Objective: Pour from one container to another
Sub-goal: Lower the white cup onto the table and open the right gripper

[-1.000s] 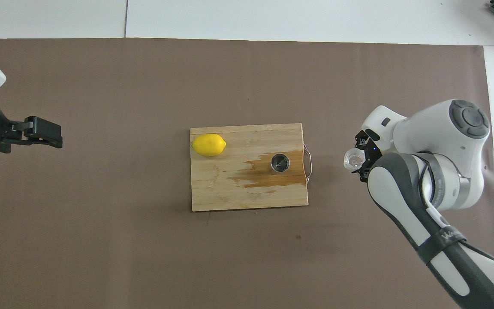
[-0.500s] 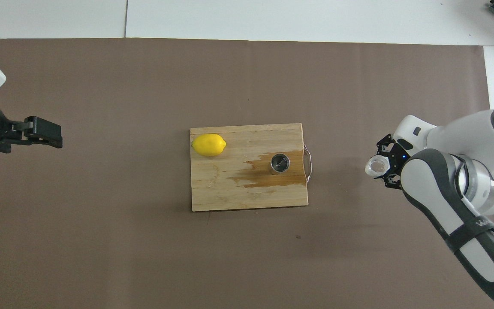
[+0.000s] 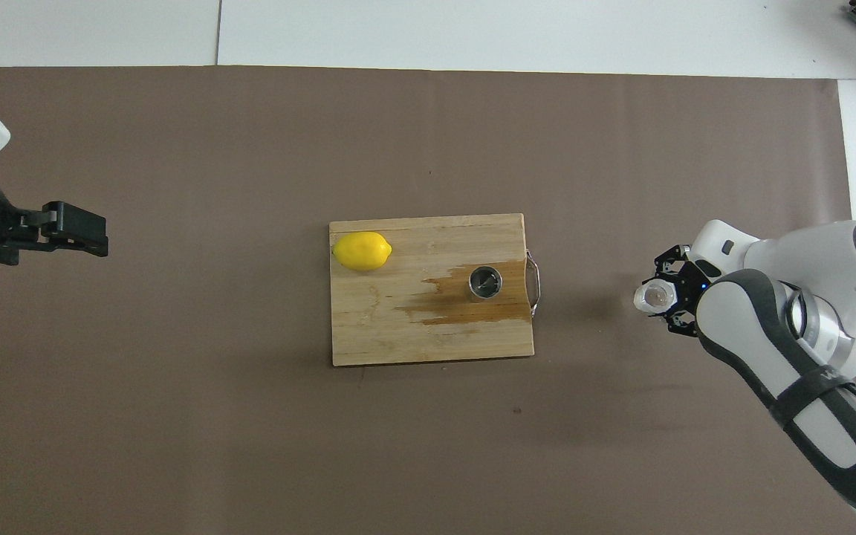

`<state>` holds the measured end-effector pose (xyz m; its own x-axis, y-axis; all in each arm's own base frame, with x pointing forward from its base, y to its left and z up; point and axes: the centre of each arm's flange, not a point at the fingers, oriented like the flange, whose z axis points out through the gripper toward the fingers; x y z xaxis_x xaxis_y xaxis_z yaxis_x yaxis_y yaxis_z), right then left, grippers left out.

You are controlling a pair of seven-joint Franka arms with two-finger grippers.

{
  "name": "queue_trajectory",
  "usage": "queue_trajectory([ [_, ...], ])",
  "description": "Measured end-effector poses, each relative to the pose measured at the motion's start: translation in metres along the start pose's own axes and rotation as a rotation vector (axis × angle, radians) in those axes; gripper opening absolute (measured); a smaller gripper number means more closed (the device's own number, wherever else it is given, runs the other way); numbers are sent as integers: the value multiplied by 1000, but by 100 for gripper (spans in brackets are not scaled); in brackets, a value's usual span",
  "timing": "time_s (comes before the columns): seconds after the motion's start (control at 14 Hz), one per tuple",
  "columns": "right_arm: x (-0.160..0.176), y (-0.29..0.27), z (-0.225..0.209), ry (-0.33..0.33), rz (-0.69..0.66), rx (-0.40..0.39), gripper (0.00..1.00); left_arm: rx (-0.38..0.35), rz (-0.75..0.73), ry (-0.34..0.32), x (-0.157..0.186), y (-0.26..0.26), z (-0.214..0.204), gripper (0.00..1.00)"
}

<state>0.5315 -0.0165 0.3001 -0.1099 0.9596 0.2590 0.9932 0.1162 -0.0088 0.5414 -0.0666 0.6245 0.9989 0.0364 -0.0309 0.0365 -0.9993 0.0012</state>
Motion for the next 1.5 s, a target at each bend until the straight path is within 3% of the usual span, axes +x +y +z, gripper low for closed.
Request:
queue_trajectory([
  [0.57, -9, -7, 13, -20, -5, -23, 51, 0, 0, 0, 0, 0, 0, 100],
  [0.71, -8, -7, 13, -8, 8, -28, 63, 0, 0, 0, 0, 0, 0, 100],
  [0.93, -9, -7, 12, -2, 18, -34, 99, 0, 0, 0, 0, 0, 0, 100],
  [1.21, -3, -6, -20, 4, 29, -68, 100, 0, 0, 0, 0, 0, 0, 100],
  [1.5, 26, -5, -89, 21, 111, -134, 100, 0, 0, 0, 0, 0, 0, 100],
])
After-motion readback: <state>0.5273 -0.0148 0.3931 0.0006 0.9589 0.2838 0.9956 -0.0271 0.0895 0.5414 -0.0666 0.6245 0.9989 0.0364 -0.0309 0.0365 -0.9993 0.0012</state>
